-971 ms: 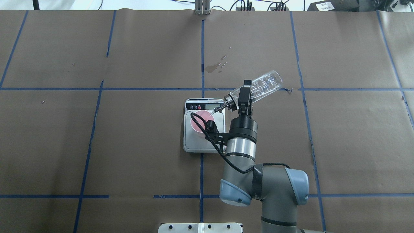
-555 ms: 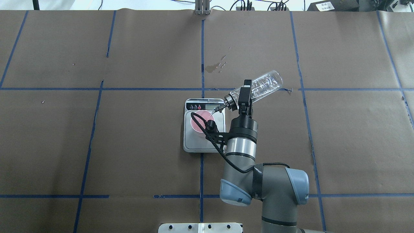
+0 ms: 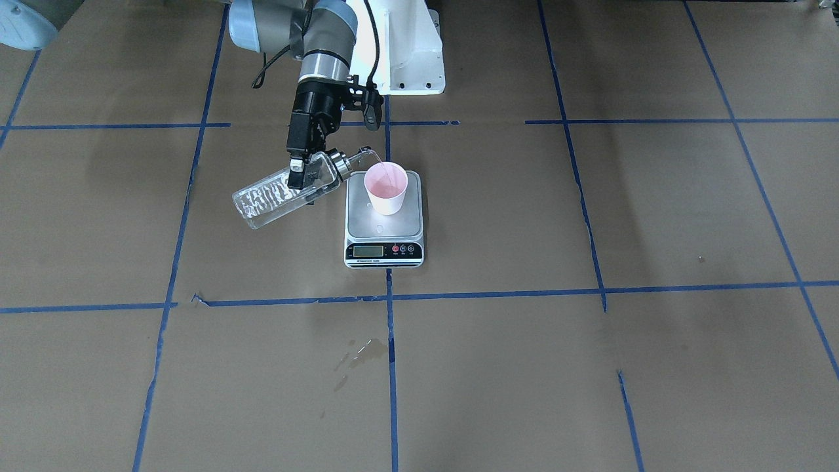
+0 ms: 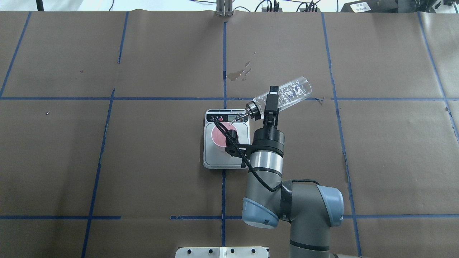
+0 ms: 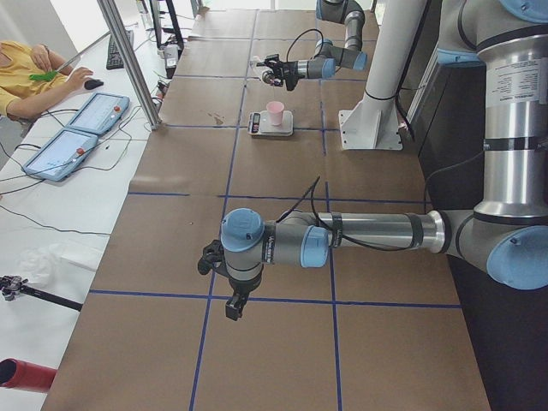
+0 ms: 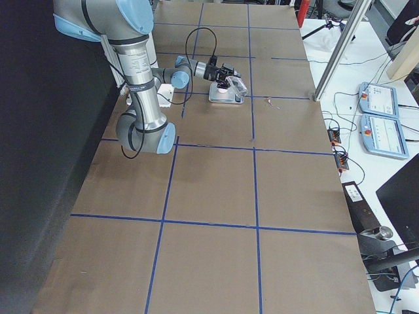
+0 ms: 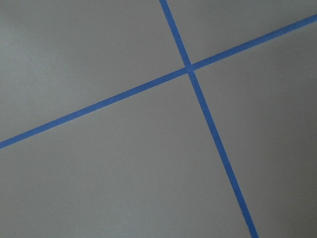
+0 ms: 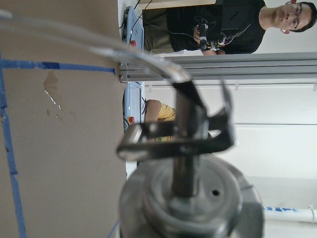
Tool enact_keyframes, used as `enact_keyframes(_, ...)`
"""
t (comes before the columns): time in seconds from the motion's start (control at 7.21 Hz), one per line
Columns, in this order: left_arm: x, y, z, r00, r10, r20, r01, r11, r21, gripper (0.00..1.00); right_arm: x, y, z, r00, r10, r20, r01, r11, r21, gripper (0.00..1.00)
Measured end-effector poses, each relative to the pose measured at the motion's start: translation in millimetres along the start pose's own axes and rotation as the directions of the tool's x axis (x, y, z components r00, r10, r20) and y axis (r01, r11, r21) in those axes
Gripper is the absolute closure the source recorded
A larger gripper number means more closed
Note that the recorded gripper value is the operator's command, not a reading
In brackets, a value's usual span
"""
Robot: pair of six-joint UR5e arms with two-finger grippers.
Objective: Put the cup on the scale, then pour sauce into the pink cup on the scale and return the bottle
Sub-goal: 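Tilt the bottle spout down over the pink cup with the right gripper, then turn the bottle upright and carry it back toward its spot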
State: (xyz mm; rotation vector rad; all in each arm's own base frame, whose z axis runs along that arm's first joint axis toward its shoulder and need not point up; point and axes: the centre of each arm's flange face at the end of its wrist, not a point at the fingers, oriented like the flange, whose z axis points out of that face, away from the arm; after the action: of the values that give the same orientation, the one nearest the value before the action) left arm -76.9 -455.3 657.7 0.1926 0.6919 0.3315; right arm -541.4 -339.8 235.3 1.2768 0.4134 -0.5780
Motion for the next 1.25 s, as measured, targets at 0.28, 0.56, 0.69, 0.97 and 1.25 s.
enact_keyframes(0.28,0.8,-0.3,0.1,1.000,0.000,-0.009,0.000,1.000,0.003,0.00,2.7,-0.3,-4.5,0.942,0.311,0.122,-0.315,0.949,0.010,1.00)
enact_keyframes(0.56,1.0,-0.4,0.0,1.000,0.000,-0.010,0.000,1.000,0.004,0.00,5.4,5.6,-7.9,0.805,0.555,0.208,-0.562,0.827,-0.031,1.00)
enact_keyframes(0.69,1.2,-0.5,-0.2,1.000,0.000,-0.010,0.000,1.000,0.004,0.00,18.3,9.6,-12.2,0.754,0.615,0.230,-0.624,0.781,-0.042,1.00)
enact_keyframes(0.97,1.7,-0.9,-0.8,1.000,0.001,-0.010,-0.001,1.000,0.005,0.00,48.7,19.5,-22.7,0.620,0.731,0.283,-0.741,0.665,-0.094,1.00)
enact_keyframes(1.25,2.0,-1.7,-1.5,1.000,0.003,-0.010,-0.003,1.000,0.007,0.00,54.2,33.2,-22.7,0.471,0.827,0.306,-0.820,0.539,-0.194,1.00)
